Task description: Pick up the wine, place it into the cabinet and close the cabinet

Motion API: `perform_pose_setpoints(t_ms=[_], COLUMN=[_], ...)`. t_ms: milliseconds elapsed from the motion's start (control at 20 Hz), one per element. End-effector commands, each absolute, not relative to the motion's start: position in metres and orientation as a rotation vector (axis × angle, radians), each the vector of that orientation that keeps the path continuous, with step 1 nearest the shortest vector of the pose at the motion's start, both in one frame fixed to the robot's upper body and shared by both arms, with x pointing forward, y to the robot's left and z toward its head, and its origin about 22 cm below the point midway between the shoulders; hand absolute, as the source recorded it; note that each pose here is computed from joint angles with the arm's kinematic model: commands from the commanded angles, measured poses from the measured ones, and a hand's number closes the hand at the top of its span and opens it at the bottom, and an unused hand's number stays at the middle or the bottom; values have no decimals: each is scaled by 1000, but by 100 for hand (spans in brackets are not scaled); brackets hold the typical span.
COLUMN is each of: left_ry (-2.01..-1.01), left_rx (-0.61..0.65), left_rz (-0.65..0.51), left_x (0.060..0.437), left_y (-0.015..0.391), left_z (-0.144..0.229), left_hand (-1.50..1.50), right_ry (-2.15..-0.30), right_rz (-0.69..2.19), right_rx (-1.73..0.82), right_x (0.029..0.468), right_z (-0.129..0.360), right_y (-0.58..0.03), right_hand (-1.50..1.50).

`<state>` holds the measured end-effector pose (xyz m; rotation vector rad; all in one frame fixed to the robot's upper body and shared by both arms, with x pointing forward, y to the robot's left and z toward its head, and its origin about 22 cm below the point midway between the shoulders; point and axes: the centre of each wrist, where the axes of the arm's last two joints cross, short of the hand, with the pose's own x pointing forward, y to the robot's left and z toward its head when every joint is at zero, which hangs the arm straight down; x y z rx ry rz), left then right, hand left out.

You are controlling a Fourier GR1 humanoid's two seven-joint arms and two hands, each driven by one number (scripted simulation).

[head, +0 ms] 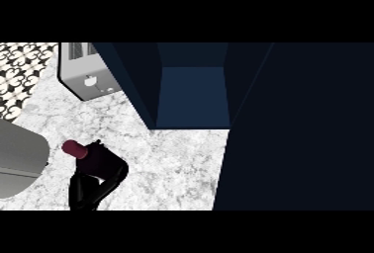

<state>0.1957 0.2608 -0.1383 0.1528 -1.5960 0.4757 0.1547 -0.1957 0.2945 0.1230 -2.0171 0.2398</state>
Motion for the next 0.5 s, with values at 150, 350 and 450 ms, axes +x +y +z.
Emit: perform_pose_setpoints(t_ms=[150, 350, 450], left_ry=[-1648, -1759, -1775], left_rx=[119, 211, 174], left_rz=[375, 180, 119], left_x=[212, 215, 207], left_y=[251, 259, 227], left_z=[-146, -130, -144], left_hand=[150, 150, 150], right_ry=[-2006, -1987, -1977], right_rz=[274, 270, 273], right_rx=[197, 196, 206], right_x=[134, 126, 123], right_z=[292, 293, 290], right_y=[-205, -201, -197], right_hand=[-150, -150, -150])
